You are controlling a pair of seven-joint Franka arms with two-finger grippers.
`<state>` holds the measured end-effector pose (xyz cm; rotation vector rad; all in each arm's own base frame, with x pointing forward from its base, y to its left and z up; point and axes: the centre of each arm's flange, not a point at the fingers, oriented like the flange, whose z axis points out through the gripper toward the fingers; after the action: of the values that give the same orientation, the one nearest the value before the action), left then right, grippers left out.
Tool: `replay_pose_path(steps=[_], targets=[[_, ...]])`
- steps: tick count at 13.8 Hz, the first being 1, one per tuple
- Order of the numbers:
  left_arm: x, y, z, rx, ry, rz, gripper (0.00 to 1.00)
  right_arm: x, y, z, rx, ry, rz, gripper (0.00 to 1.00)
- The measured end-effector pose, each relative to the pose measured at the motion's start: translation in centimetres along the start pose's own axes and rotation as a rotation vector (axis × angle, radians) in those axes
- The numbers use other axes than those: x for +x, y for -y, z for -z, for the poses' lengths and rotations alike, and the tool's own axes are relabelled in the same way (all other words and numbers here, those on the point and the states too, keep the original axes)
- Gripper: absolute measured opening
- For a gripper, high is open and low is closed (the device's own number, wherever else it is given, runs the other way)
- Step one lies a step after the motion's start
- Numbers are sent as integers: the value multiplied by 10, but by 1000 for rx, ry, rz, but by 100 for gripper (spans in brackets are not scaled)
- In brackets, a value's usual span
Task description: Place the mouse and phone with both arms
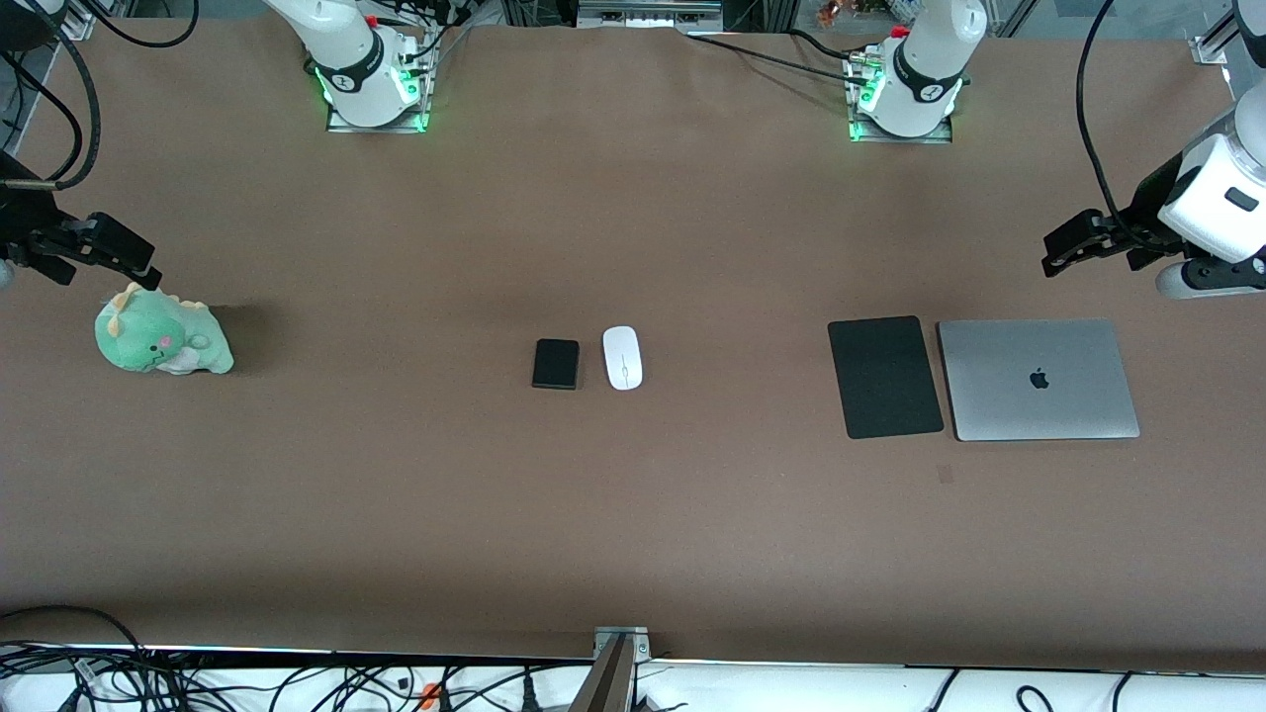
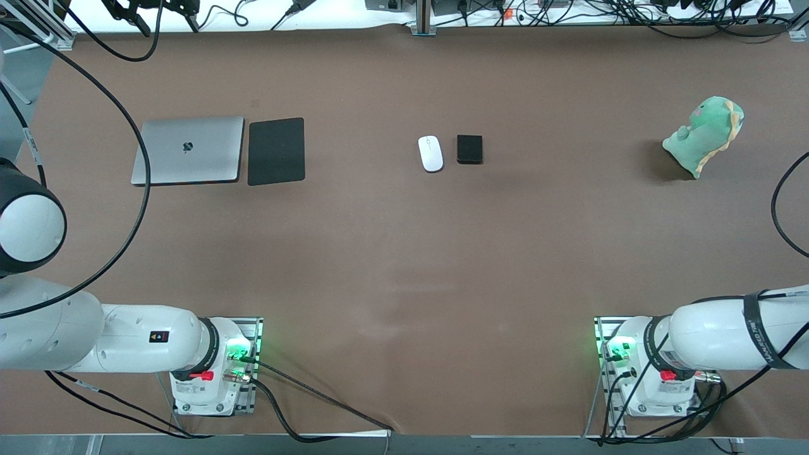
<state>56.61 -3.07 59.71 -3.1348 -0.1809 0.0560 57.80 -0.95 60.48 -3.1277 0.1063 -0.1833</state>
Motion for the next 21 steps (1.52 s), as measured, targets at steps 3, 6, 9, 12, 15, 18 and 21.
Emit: replay_pose_path(steps=[3, 6, 9, 12, 15, 18, 21], targets=[[0, 0, 0, 0, 0, 0, 100, 0, 1, -1, 0, 2, 2, 100], [0, 0, 0, 0, 0, 0, 100, 1, 2, -4, 0, 7, 3, 100], [0, 0, 0, 0, 0, 1, 100, 1, 2, -5, 0, 8, 4, 100], [0, 0, 0, 0, 0, 1, 100, 1, 2, -5, 0, 9, 4, 100], [0, 0, 0, 0, 0, 1, 100, 1, 2, -5, 0, 9, 4, 100], [0, 0, 0, 0, 0, 1, 100, 1, 2, -5, 0, 9, 4, 100], [0, 0, 0, 0, 0, 1, 100, 1, 2, -5, 0, 10, 4, 100]])
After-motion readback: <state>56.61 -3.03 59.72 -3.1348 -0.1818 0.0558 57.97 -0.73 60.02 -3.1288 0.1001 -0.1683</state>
